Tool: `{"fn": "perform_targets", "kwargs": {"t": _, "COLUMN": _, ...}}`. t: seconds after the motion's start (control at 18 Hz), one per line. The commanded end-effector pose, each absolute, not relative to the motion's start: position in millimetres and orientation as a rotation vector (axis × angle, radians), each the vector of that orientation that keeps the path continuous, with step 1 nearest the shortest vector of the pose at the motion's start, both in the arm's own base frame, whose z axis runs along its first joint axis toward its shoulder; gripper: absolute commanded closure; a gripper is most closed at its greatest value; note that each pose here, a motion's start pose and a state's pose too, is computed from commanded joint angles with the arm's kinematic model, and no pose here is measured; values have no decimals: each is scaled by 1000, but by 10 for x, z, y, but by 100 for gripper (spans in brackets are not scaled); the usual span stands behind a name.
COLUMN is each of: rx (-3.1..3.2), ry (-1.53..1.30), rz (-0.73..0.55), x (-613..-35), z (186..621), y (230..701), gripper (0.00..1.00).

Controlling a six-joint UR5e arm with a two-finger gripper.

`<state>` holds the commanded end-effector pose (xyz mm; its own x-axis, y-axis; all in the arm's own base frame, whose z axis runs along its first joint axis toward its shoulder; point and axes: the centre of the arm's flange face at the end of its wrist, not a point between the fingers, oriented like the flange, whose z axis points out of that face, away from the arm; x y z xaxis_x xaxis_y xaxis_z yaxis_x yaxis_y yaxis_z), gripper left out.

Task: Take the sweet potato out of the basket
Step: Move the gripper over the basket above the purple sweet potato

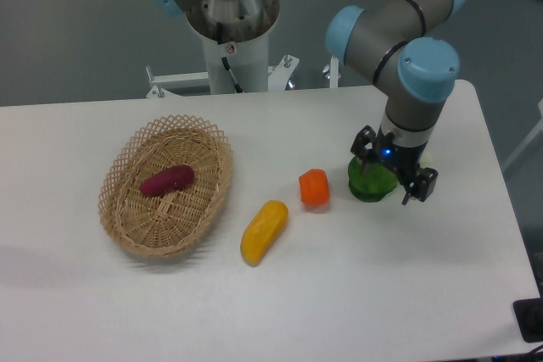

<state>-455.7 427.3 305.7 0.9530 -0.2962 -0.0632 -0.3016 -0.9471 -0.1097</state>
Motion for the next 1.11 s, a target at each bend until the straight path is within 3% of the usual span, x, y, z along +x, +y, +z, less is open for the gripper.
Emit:
{"fn": "perform_targets", "kwargs": {"t": 0.39, "rx": -2993, "ry": 373, "rz": 39, "x": -3786, "z": 3127, "y": 4684, "gripper": 0}}
{"fn": "perform_targets", "kwargs": {"t": 1.11, "rx": -2986, "ry": 773, "rz": -121, "x": -1876, "z": 2706, "y": 4999, "gripper": 0}}
